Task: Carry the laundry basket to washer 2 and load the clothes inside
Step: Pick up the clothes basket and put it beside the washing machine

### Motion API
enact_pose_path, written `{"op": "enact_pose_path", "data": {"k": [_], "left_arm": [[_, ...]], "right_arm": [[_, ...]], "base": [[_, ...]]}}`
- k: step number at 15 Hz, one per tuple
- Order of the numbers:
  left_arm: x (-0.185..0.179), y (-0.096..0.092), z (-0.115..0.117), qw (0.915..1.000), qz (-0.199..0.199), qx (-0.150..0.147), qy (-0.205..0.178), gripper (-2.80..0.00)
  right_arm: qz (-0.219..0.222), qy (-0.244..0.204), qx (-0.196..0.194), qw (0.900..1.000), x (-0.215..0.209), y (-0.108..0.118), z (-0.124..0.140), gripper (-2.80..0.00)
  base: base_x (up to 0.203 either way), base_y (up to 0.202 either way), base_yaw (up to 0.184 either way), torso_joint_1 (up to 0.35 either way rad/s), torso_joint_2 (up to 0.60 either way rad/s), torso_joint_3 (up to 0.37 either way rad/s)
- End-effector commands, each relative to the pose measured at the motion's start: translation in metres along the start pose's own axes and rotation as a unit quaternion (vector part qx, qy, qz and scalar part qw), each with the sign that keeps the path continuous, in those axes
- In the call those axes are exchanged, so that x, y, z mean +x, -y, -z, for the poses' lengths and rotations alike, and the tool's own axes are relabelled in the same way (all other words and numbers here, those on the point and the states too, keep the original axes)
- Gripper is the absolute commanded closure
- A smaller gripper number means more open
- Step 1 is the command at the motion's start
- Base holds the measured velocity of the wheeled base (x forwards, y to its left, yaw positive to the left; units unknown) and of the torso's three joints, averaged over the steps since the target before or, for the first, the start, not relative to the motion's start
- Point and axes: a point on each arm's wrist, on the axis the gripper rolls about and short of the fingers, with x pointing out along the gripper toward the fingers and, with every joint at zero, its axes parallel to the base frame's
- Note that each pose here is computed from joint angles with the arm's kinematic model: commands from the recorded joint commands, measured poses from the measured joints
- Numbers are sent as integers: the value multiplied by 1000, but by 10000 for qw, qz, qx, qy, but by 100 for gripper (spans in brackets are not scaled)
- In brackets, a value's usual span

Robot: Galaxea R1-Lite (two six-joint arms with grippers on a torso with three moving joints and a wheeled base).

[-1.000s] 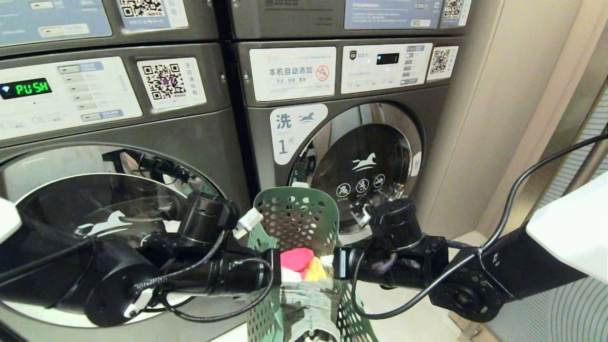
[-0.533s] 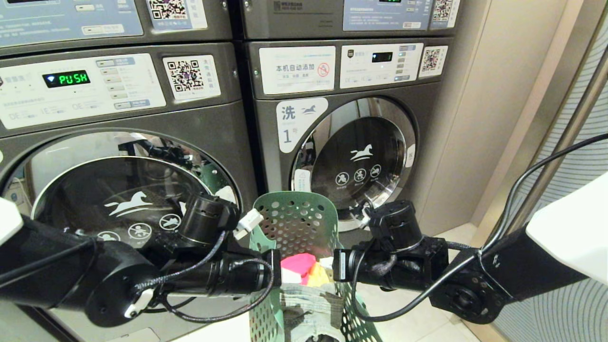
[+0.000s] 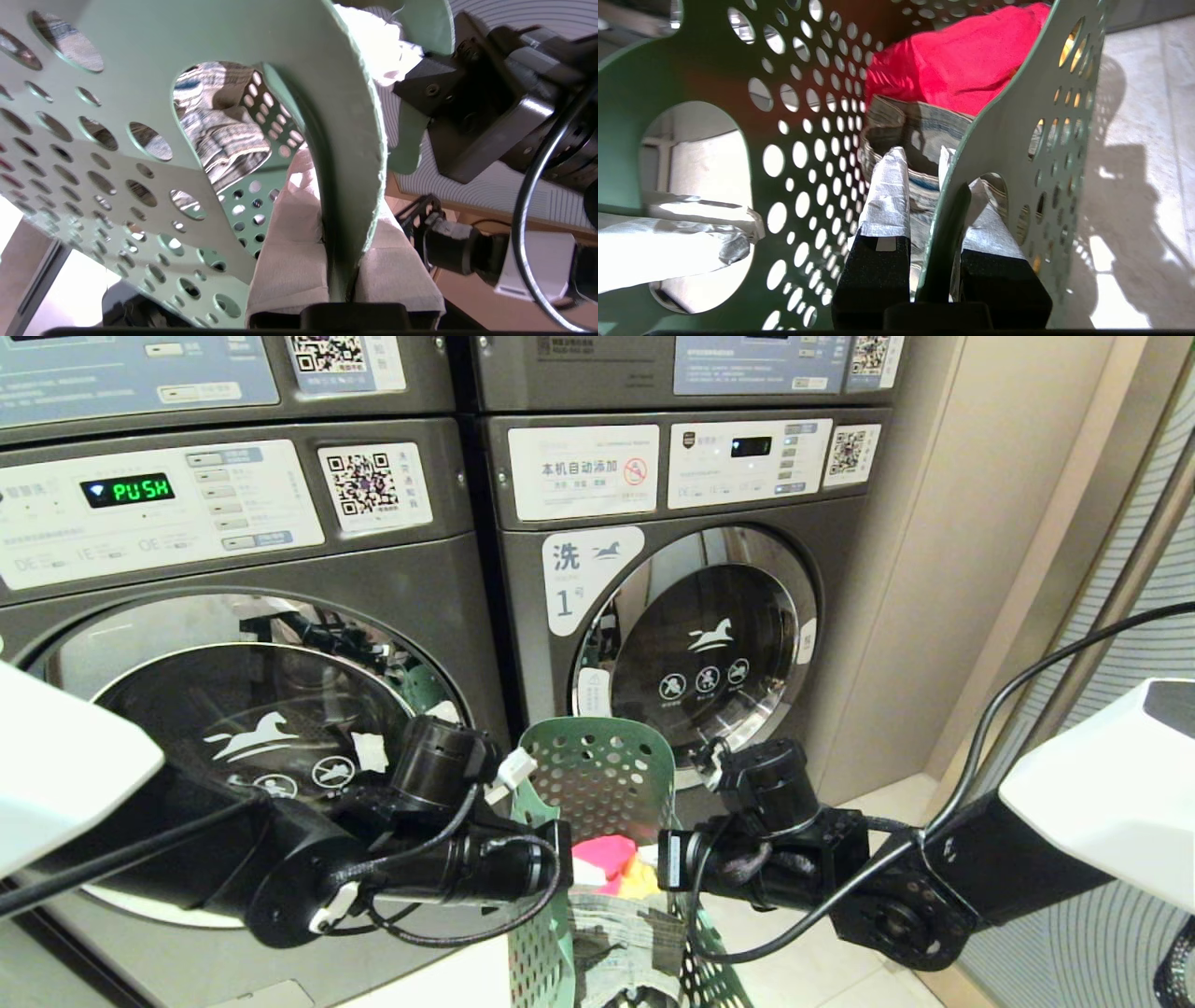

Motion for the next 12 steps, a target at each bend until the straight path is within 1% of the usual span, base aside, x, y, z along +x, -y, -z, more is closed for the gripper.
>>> {"op": "enact_pose_path", "data": {"k": [1, 5, 7, 9, 10, 12], "left_arm": [[21, -12, 0, 9997, -112, -112, -171, 0], [46, -18, -11, 9997, -113, -98, -178, 0], [59, -17, -22, 9999, -61, -35, -101, 0], [73, -17, -32, 10000, -13, 13, -40, 0], [78, -14, -33, 10000, 32, 64, -36, 0], [86, -9, -33, 9999, 87, 126, -69, 0]], "right_arm": [[158, -108, 70, 9998, 10, 11, 6, 0], [396, -87, 194, 9990, 16, 32, 2, 0], [583, -132, 115, 9981, 25, 50, 2, 0], [692, 1, 112, 9975, 32, 67, -2, 0], [708, 92, 132, 9974, 34, 74, -4, 0], [793, 98, 195, 9966, 37, 85, -3, 0]], "base": [[0, 0, 0, 0, 0, 0], [0, 0, 0, 0, 0, 0], [0, 0, 0, 0, 0, 0], [0, 0, 0, 0, 0, 0], [0, 0, 0, 0, 0, 0], [0, 0, 0, 0, 0, 0]]}}
